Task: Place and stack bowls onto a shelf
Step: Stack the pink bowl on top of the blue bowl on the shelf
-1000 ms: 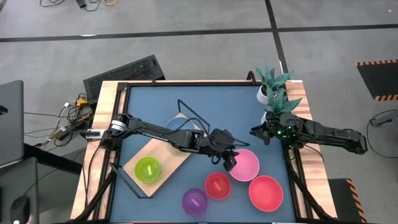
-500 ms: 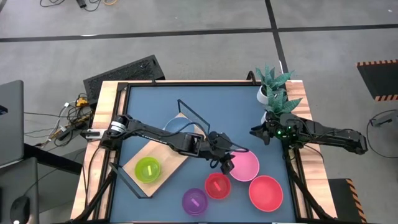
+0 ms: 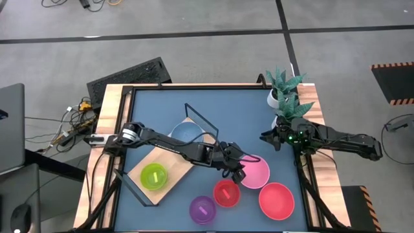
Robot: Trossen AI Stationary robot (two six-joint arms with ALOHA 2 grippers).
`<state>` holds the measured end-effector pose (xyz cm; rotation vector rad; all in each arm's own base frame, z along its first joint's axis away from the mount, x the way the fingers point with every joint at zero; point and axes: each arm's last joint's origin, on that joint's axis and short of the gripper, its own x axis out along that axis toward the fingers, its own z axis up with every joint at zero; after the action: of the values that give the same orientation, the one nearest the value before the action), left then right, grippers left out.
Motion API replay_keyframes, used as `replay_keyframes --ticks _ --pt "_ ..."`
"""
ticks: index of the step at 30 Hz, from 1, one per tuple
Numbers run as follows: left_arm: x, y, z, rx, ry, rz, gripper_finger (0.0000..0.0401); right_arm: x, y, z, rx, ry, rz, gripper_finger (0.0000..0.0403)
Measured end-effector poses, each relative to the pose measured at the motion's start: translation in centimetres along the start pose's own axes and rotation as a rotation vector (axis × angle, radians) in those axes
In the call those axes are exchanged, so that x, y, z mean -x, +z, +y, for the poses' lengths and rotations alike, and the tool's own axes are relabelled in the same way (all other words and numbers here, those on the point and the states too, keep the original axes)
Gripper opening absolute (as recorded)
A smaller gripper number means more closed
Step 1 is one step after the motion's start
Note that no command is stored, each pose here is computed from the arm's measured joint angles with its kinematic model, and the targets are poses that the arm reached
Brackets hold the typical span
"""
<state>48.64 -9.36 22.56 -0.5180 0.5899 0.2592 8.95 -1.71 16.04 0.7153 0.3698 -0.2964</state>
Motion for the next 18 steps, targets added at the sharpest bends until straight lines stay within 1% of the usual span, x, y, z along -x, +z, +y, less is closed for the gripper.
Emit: replay_keyframes --ticks 9,15,18 --pt "-1.4 -1.2 0.5 0.059 0.033 0.031 0.0143 0.0 0.0 0.0 0.001 0.002 0.001 0.0189" --pt "-2.3 -2.1 1.0 0.063 0.067 0.058 0.0143 0.0 0.0 0.0 0.003 0.002 0.002 0.0189" --pt "-3.0 -2.8 1.2 0.091 0.058 0.082 0.0143 0.0 0.0 0.0 0.003 0.003 0.002 0.0189"
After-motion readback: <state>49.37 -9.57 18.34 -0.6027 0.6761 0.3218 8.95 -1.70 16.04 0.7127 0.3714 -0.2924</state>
